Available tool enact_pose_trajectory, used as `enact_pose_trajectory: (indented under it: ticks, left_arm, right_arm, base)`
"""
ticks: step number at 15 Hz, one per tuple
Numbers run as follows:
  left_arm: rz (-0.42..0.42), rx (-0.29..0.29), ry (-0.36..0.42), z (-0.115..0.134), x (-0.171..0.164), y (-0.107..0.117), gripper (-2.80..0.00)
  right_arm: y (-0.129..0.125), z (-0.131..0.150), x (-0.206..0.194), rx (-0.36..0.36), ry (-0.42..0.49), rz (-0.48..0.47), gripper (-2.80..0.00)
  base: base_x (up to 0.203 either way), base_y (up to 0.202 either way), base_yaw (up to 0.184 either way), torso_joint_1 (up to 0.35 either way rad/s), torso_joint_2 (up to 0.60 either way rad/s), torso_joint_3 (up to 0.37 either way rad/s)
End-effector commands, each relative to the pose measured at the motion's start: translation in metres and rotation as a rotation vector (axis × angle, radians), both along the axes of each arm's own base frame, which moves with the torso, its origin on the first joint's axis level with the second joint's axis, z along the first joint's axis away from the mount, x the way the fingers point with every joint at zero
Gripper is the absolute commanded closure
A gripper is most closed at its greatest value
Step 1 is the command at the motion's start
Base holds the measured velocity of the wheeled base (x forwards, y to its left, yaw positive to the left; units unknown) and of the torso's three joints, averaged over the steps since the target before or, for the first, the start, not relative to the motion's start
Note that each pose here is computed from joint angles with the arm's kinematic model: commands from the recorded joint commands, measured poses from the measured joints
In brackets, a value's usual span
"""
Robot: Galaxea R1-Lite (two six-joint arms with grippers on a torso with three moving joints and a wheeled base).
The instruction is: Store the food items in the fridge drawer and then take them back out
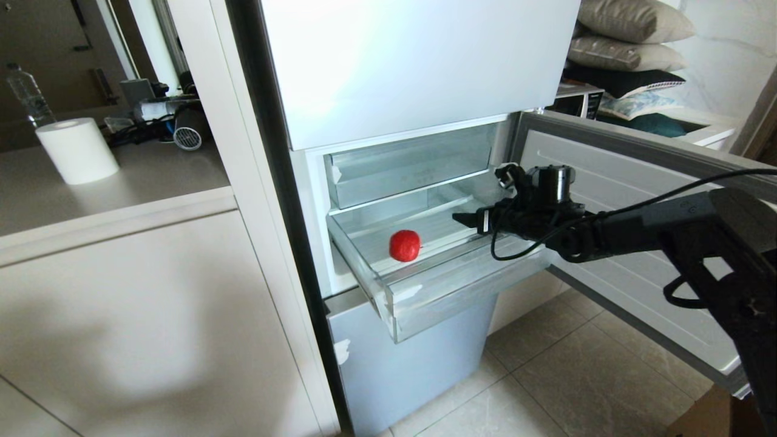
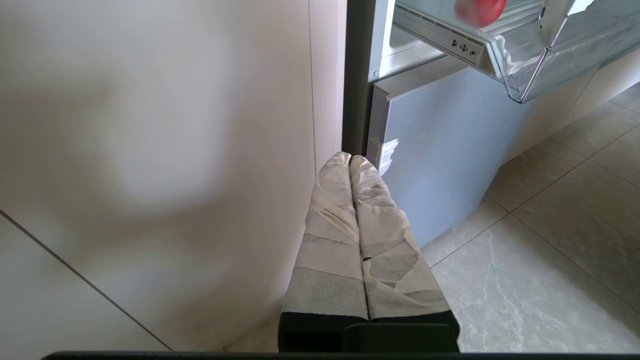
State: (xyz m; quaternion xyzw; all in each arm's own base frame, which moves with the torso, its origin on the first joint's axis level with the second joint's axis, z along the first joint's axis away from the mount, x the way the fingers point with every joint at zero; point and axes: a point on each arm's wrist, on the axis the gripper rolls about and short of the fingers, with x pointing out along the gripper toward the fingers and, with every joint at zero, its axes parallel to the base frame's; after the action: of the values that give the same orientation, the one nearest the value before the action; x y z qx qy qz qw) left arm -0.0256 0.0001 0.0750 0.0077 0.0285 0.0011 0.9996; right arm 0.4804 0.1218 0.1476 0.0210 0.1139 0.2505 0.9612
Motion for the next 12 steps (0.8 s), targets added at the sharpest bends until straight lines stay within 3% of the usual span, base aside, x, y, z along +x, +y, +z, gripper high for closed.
enact_pose_trajectory:
  ticks: [1, 3, 4, 6, 9, 12]
  left_arm:
    - [0.001, 0.0, 0.003, 0.0, 0.0, 0.0, 0.0]
    - [0.001, 0.0, 0.0, 0.0, 0.0, 0.0, 0.0]
    - [0.001, 0.0, 0.003, 0.0, 0.0, 0.0, 0.0]
    - [0.001, 0.0, 0.001, 0.0, 0.0, 0.0, 0.0]
    - [0.001, 0.0, 0.001, 0.0, 0.0, 0.0, 0.0]
    - [0.001, 0.0, 0.001, 0.0, 0.0, 0.0, 0.0]
  right_arm:
    - [-0.006, 0.066, -0.047, 0.021, -0.085, 0.013, -2.8]
    - [-0.016, 0.098, -0.102, 0.025, -0.1, 0.021, -2.8]
    - [-0.023, 0.109, -0.134, 0.026, -0.106, 0.023, 0.0]
    - [-0.04, 0.119, -0.198, 0.027, -0.111, 0.011, 0.0]
    - [-0.066, 0.113, -0.291, 0.024, -0.136, -0.058, 0.0]
    - [-0.089, 0.094, -0.364, 0.011, -0.162, -0.203, 0.0]
  base:
    - [0.0, 0.0, 0.0, 0.0, 0.0, 0.0]
    - [0.0, 0.0, 0.0, 0.0, 0.0, 0.0]
    - [0.0, 0.0, 0.0, 0.0, 0.0, 0.0]
    - [0.0, 0.0, 0.0, 0.0, 0.0, 0.0]
    - [0.0, 0.0, 0.0, 0.0, 0.0, 0.0]
    - [0.0, 0.0, 0.0, 0.0, 0.0, 0.0]
